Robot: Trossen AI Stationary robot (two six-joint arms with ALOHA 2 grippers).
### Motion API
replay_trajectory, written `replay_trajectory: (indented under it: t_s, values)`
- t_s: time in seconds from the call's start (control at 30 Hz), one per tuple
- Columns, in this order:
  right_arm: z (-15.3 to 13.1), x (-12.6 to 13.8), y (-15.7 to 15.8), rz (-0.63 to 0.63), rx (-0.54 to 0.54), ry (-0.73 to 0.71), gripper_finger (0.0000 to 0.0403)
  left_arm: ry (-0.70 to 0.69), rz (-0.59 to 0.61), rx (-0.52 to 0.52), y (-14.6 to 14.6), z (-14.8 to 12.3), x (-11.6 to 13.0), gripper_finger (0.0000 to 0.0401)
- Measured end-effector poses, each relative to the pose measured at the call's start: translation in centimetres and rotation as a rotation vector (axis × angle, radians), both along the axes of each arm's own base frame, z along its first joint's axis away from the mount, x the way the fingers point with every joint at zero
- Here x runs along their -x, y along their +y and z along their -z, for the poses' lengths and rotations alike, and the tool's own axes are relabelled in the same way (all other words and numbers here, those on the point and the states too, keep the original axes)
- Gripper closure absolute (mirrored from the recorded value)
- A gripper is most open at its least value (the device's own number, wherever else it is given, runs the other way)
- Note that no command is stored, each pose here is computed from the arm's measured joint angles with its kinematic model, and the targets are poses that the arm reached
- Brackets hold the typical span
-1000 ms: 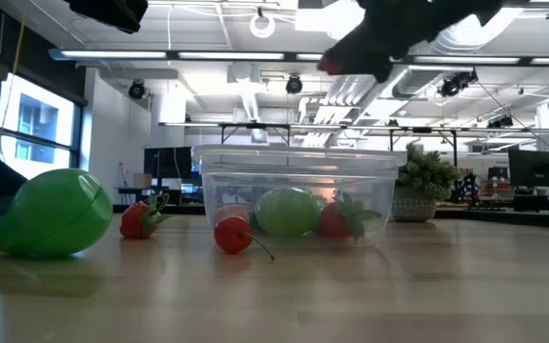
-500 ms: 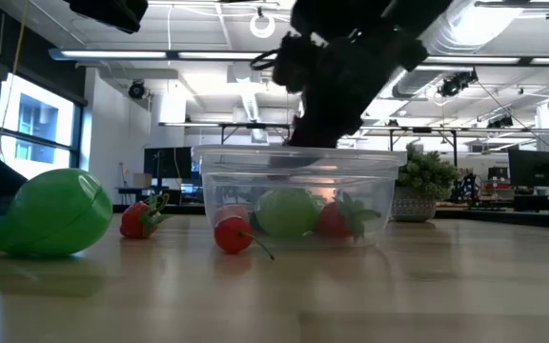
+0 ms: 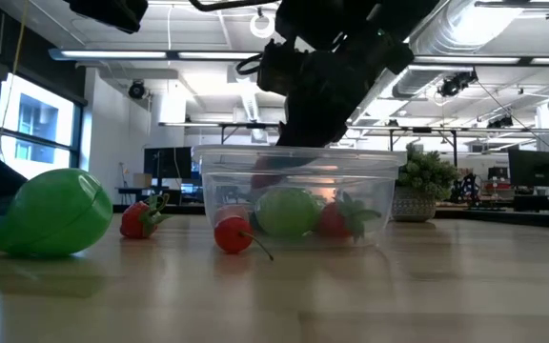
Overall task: Pick and placing Produce into tupperware
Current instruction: Put the red strawberry into the transparent bin, then adjust the transparent bin on the table
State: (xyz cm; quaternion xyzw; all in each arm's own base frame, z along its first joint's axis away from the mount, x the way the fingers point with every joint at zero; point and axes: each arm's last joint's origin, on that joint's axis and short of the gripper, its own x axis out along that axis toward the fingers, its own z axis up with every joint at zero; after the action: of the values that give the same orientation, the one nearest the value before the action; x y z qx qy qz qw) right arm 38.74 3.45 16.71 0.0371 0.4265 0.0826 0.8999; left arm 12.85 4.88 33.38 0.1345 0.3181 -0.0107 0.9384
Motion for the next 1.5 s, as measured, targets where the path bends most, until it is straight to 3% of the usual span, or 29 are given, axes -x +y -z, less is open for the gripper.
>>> replay_trajectory:
  t_s: [0.6,0.8,1.03,1.5]
  values:
    - [-0.1,-0.1,0.0,-0.004,0.014,-0.021,0.0202,0.0,0.0,0.0,0.0,0.0,0.0,0.04]
    - [-1.7,0.2,0.0,-0.01,0.002,-0.056,0.0202,0.0,0.0,0.0,0.0,0.0,0.0,0.04]
    - [-1.8,1.3,2.5,-0.066,0.014,0.009,0.0202,0.0,0.0,0.0,0.0,0.0,0.0,0.04]
    - [-1.3,2.3,6.1,-0.061,0.013,0.06,0.0201,0.0,0.0,0.0,0.0,0.0,0.0,0.04]
